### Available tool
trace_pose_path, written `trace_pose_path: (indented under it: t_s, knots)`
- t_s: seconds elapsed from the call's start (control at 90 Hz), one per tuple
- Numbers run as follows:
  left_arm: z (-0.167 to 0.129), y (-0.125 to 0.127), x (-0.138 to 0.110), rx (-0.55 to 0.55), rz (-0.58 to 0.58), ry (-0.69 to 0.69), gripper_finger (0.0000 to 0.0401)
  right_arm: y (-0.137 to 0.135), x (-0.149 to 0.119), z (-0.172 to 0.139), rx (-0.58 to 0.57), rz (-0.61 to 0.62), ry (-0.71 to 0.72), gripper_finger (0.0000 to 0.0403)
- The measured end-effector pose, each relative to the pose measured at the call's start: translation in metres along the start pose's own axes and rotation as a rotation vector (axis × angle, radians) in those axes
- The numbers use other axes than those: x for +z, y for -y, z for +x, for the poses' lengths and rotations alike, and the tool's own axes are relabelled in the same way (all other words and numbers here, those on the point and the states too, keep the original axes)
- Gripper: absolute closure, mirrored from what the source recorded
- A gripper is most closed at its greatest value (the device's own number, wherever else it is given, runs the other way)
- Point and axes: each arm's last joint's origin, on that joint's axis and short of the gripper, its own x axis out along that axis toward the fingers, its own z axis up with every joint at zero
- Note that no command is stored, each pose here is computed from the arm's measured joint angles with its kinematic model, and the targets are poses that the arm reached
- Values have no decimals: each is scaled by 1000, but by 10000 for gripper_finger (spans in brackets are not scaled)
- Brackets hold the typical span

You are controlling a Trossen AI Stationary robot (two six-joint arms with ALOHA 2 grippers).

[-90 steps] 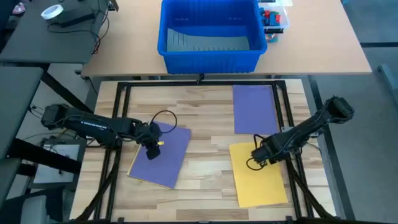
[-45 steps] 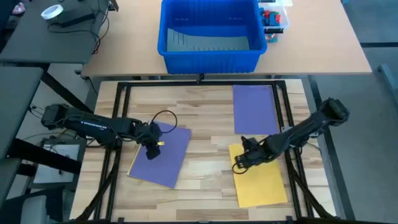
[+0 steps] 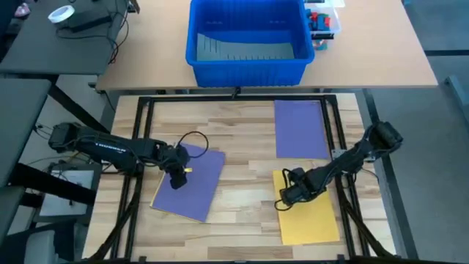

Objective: Organize paper
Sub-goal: Put the yellow paper on the table, then stack the purple paper on top of the other purple paper

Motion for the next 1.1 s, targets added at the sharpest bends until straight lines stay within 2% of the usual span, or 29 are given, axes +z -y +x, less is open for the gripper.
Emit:
trace_pose_path:
  t_s: [0.2, 0.344, 0.544, 0.689, 0.811, 0.944, 1.1]
  knots:
    - [0, 0, 0, 0, 2, 0, 401, 10, -5, 1, -87, -22, 2, 403]
    - [0, 0, 0, -1, 2, 2, 401, 9, -4, -3, -52, 32, -4, 403]
    - [0, 0, 0, -1, 2, 2, 401, 9, -1, -16, 11, 44, -9, 403]
    - [0, 1, 1, -8, -16, 14, 401, 2, 4, -41, 167, 63, 37, 403]
    - [0, 2, 3, -19, -2, 36, 401, -17, 20, -55, 411, 102, 86, 401]
    - [2, 5, 8, -37, 84, 79, 401, -55, 54, -56, 680, 87, 154, 375]
    - [10, 6, 10, -39, 147, 54, 401, -92, 106, -31, 868, 154, 238, 322]
